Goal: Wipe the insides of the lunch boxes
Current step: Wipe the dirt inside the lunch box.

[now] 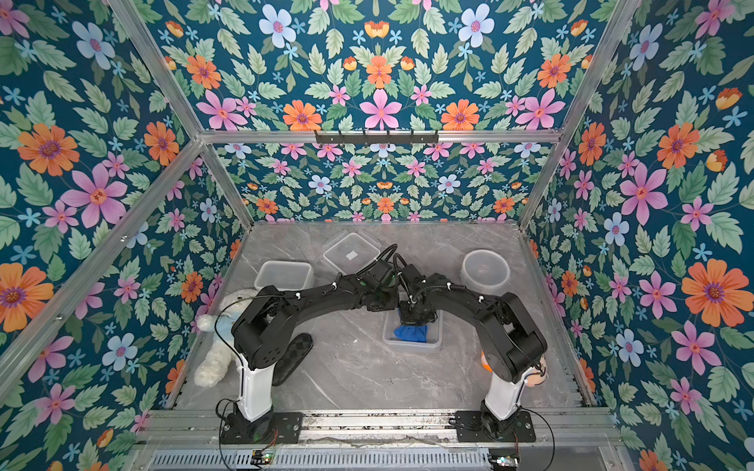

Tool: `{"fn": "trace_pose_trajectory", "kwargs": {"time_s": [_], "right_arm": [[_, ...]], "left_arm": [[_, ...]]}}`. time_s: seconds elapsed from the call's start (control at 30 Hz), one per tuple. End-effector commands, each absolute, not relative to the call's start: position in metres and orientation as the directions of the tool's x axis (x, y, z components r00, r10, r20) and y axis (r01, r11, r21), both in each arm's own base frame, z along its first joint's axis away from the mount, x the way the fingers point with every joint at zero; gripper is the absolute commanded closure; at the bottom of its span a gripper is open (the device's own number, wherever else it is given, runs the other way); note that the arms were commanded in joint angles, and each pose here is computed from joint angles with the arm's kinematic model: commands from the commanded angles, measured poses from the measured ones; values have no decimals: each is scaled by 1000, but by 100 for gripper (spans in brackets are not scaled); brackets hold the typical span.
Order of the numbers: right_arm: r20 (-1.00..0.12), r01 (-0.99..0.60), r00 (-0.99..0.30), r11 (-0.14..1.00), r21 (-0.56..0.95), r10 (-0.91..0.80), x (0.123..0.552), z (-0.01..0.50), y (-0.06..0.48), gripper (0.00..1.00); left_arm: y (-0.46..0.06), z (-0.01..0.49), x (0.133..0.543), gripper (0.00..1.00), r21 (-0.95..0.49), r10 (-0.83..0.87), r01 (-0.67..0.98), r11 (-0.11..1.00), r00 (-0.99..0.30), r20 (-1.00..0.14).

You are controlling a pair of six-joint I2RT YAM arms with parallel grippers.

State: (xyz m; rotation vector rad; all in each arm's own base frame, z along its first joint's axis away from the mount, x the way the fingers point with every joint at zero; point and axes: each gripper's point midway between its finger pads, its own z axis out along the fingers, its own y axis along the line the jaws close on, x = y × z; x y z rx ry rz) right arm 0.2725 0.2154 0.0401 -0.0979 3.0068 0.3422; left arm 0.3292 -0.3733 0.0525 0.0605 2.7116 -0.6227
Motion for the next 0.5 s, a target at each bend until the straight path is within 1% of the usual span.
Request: {"fn": "trace_pose_trajectory", "kwargs": {"time_s": [0.0, 0.1, 0.3, 0.37, 0.47], "right_arm": [[-89, -25, -996, 991, 132, -13, 253, 33, 190, 100], [-110, -27, -994, 1000, 11, -26, 253, 30, 165, 100], [-134, -1, -991, 997, -83, -12, 273, 24, 143, 100], [-135, 18, -991, 998, -62, 9, 279, 23, 141, 100], [-104, 54, -993, 997, 56, 60, 285, 16, 148, 100]], "left_arm": [[-383, 58, 334, 86, -471, -82, 102, 876, -931, -355], [-382, 62, 334, 86, -483, -93, 100, 870, -929, -359], [-378, 76, 333, 85, -513, -125, 89, 854, -921, -368], [-377, 82, 332, 85, -535, -139, 87, 841, -919, -368], [-381, 92, 331, 85, -580, -149, 105, 808, -916, -373]]}}
